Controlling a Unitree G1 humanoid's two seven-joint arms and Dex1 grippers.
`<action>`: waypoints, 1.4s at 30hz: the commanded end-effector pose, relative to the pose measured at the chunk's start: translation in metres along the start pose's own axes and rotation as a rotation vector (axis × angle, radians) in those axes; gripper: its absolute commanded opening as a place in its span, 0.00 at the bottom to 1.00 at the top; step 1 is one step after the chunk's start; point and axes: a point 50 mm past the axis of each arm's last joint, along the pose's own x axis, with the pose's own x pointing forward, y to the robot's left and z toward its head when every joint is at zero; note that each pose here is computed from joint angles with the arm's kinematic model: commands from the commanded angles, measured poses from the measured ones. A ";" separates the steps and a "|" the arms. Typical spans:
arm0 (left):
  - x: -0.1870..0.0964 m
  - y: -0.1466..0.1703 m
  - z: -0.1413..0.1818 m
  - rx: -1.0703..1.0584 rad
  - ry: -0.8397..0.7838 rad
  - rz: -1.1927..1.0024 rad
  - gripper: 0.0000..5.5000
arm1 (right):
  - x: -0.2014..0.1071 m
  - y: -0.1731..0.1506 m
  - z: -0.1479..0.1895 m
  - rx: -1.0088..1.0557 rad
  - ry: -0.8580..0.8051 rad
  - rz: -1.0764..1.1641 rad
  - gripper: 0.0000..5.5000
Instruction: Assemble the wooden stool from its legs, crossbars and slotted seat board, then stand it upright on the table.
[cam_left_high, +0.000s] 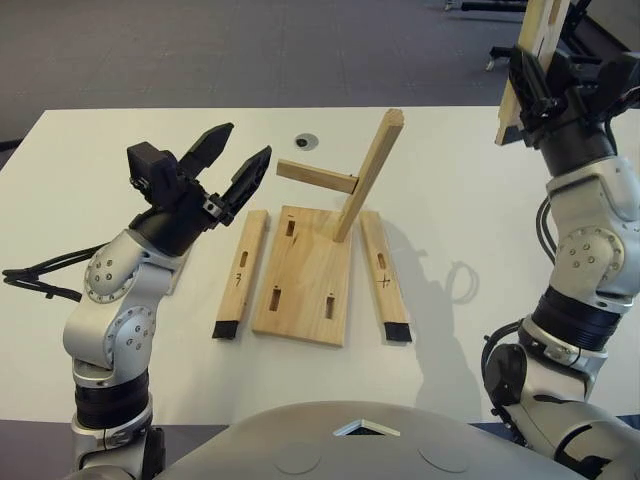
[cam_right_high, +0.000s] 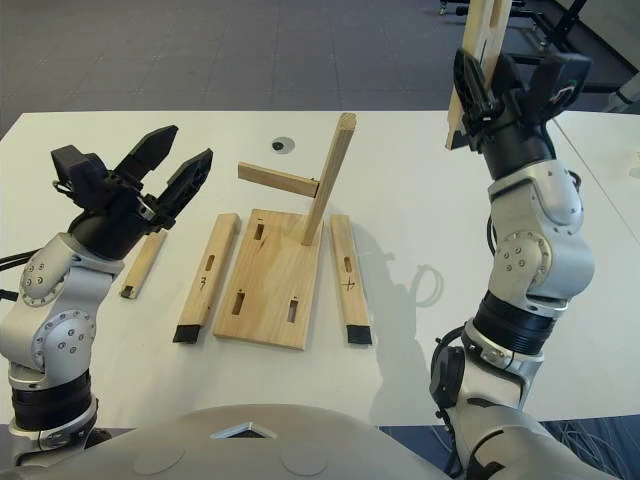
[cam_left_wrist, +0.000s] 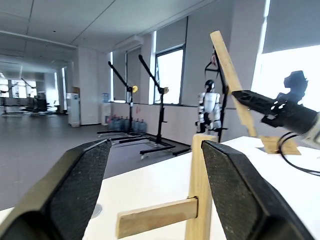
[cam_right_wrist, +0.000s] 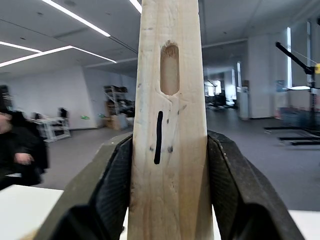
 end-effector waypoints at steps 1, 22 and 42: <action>0.002 -0.015 0.018 -0.073 -0.055 -0.160 0.60 | 0.010 0.025 0.028 0.076 -0.128 0.281 0.37; 0.012 -0.041 0.034 -0.394 -0.126 -0.492 0.60 | -0.014 0.113 -0.011 0.288 0.152 1.077 0.37; 0.019 -0.049 0.033 -0.390 -0.137 -0.500 0.60 | -0.016 0.137 -0.031 0.269 0.235 1.256 0.37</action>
